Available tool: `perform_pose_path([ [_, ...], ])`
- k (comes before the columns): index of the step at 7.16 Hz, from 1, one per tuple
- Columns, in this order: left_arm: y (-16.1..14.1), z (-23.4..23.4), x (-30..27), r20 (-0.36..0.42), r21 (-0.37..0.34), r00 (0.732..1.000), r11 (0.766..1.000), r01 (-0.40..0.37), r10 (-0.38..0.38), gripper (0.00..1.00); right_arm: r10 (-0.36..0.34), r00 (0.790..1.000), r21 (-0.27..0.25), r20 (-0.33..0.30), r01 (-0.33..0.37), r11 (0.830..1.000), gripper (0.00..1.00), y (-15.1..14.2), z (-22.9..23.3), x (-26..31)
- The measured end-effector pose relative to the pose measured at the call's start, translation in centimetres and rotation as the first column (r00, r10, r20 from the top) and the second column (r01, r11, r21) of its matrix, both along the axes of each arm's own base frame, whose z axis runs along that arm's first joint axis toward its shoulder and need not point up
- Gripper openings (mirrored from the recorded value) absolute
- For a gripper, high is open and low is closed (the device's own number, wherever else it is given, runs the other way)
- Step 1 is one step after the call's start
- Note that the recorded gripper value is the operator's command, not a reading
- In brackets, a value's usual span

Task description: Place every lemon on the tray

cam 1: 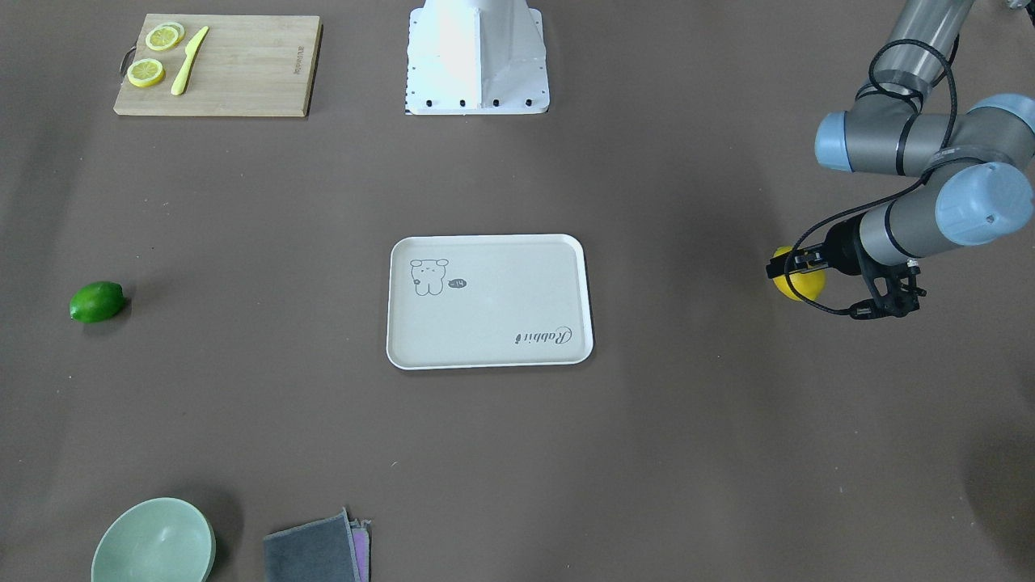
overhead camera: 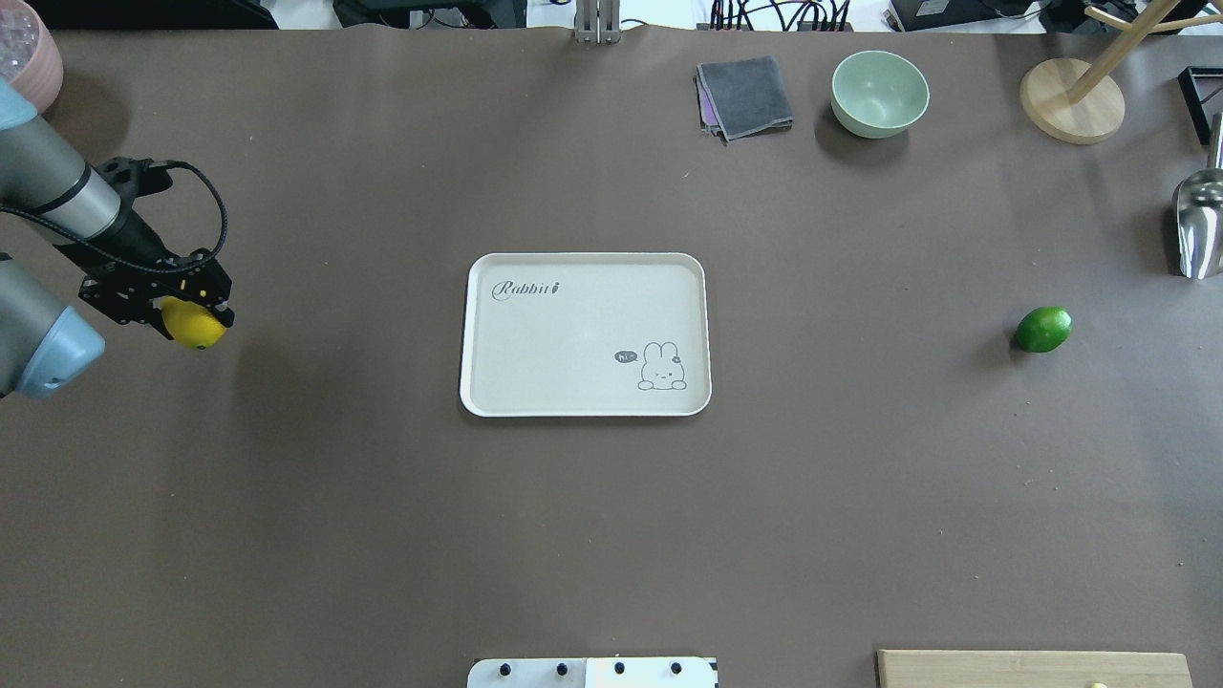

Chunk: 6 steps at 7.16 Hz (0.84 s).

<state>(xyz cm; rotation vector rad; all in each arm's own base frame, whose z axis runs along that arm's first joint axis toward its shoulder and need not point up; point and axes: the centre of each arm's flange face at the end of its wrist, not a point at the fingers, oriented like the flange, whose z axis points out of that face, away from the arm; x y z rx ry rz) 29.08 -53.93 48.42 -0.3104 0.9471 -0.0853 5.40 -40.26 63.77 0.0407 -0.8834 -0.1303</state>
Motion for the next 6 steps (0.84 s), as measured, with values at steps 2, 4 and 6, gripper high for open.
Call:
perform_pose_path([
  [2,0.0,-7.3,4.6,-0.053,-0.054,0.999,0.998,0.008,-0.011,0.00,0.001,1.000,0.003,0.000,-0.001,1.000,1.00,-0.1,-0.2,0.0],
  [4,2.8,-15.4,13.0,-0.083,-0.129,0.996,0.991,-0.031,0.020,0.00,0.001,1.000,0.007,0.001,-0.001,1.000,1.00,-0.1,-0.4,0.0],
  [6,3.9,-20.8,18.3,-0.102,-0.159,0.994,0.986,-0.056,0.040,0.00,0.000,1.000,0.009,0.002,0.000,1.000,1.00,-0.1,-0.4,0.0],
])
